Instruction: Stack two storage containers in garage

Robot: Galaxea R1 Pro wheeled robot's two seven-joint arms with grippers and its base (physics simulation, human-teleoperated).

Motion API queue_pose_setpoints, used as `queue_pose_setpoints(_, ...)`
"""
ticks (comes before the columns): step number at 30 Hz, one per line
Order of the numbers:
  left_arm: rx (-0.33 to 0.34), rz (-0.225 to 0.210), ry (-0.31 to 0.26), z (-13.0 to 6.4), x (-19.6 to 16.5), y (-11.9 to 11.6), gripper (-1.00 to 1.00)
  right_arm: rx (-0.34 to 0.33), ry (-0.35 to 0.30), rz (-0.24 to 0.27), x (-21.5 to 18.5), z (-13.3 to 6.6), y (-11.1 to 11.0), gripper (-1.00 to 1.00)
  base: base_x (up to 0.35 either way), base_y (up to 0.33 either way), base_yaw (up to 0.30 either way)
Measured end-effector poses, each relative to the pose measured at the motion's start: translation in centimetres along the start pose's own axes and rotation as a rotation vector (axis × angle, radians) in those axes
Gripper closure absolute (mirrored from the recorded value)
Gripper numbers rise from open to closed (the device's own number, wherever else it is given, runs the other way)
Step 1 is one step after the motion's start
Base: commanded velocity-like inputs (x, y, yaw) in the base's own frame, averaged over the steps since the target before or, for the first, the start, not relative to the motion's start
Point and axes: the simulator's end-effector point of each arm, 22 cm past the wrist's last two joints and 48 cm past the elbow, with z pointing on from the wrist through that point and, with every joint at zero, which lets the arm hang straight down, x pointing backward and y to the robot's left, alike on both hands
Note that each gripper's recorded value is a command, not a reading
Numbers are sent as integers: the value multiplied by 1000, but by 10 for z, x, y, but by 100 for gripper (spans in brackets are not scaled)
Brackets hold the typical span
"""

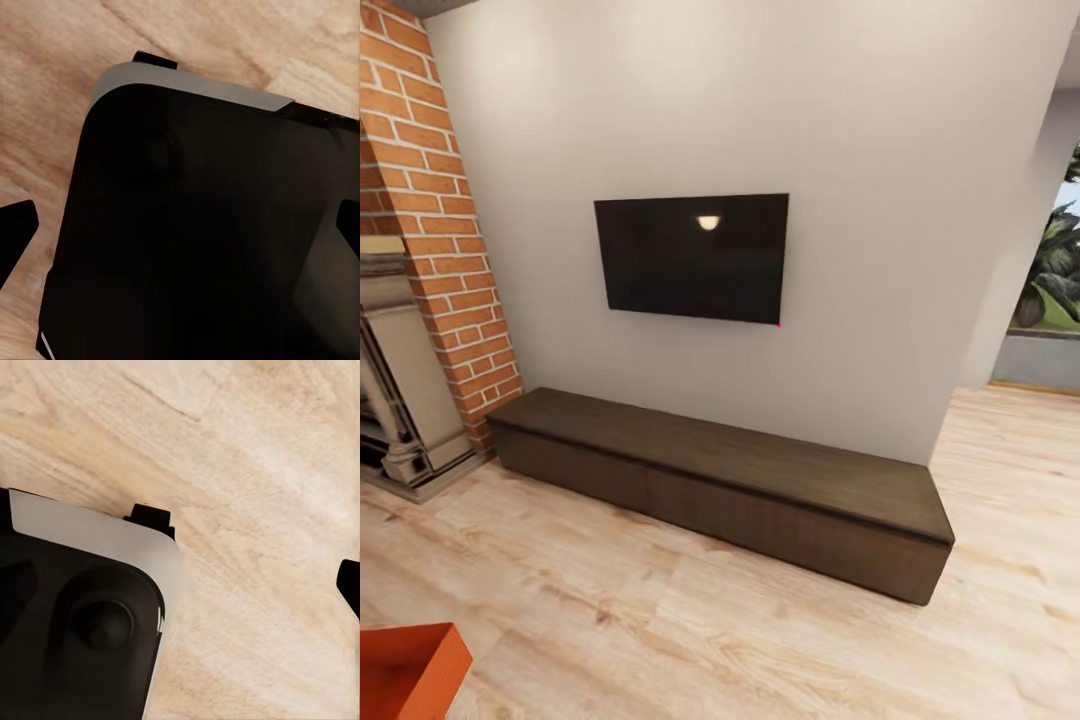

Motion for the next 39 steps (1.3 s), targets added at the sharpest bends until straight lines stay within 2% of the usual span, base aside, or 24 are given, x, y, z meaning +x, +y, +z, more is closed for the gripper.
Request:
queue_pose_setpoints(15,0,0,0,0,0,0,-100,0,0,0,0,0,0,-100,36,0,272)
queue_pose_setpoints(39,0,-2,0,0,0,0,-100,0,0,0,0,0,0,-100,231,-51,273)
